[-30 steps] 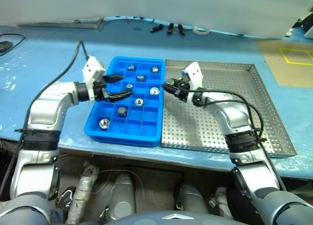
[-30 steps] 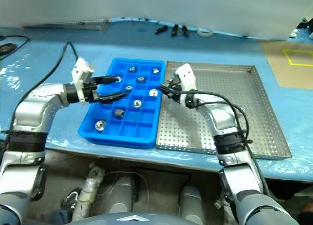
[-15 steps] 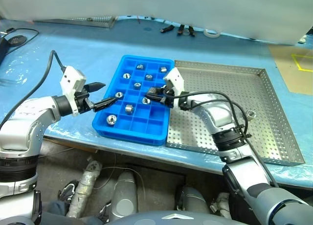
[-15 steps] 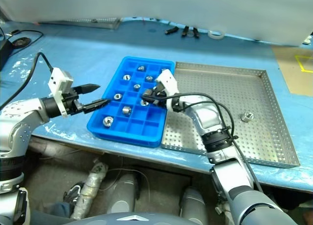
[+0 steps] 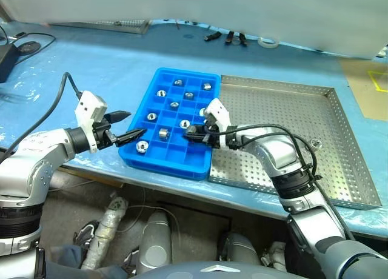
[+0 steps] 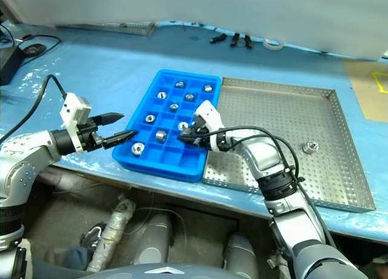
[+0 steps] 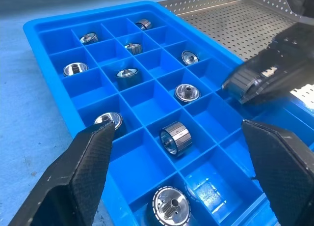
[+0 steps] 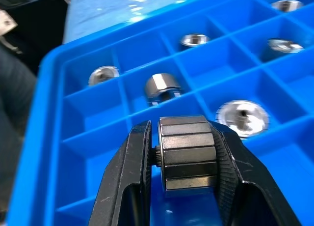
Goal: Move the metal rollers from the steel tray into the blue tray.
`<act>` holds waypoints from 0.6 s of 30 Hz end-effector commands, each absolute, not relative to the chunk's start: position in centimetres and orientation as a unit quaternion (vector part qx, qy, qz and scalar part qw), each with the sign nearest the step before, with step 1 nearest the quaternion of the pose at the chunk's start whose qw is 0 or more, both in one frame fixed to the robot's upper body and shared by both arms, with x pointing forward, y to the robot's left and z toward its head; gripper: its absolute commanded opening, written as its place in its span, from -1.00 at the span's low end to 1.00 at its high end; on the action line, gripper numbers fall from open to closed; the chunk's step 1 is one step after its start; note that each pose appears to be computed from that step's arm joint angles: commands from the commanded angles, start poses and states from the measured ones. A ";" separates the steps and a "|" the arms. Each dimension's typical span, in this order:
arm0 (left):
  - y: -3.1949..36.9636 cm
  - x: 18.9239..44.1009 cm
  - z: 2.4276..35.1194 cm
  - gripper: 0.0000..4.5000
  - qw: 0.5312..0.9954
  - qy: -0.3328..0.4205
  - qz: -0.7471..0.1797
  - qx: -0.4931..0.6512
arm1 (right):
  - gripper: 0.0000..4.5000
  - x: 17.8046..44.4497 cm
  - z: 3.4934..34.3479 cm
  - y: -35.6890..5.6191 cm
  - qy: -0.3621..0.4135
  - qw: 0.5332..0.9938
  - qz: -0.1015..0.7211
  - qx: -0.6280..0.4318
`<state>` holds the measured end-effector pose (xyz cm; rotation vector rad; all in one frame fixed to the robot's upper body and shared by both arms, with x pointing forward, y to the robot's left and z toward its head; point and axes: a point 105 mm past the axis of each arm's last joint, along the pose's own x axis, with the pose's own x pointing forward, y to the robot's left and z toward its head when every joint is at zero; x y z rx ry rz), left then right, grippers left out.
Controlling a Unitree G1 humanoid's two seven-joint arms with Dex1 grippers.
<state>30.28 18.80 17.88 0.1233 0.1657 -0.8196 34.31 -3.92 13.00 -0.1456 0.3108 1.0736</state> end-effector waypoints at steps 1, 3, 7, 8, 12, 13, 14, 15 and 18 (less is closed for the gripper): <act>18.0 30.3 19.1 0.92 0.905 0.061 -0.415 0.070 | -0.46 34.7 15.0 -4.4 0.108 0.852 0.505 -0.083; 17.8 30.4 19.2 0.92 0.904 0.060 -0.418 0.070 | -0.46 34.7 15.1 -4.7 0.107 0.854 0.503 -0.085; 17.7 30.8 19.3 0.92 0.902 0.058 -0.421 0.070 | -0.46 34.3 14.9 -4.9 0.109 0.853 0.504 -0.083; 17.6 30.9 19.3 0.92 0.902 0.058 -0.423 0.071 | -0.46 34.2 14.7 -4.9 0.112 0.852 0.505 -0.083; 17.5 31.2 19.4 0.92 0.900 0.056 -0.427 0.071 | -0.13 34.0 14.3 -4.9 0.118 0.849 0.508 -0.081; 17.5 31.3 19.4 0.92 0.899 0.055 -0.428 0.072 | -0.03 34.1 14.4 -4.9 0.116 0.851 0.505 -0.083; 17.5 31.3 19.4 0.92 0.899 0.055 -0.428 0.072 | 0.12 34.3 14.4 -5.0 0.115 0.854 0.501 -0.084; 17.5 31.4 19.4 0.92 0.899 0.054 -0.428 0.073 | 0.26 34.4 14.5 -5.0 0.114 0.856 0.497 -0.085; 17.5 31.5 19.5 0.92 0.898 0.053 -0.430 0.074 | 0.40 34.7 14.6 -5.1 0.110 0.859 0.491 -0.092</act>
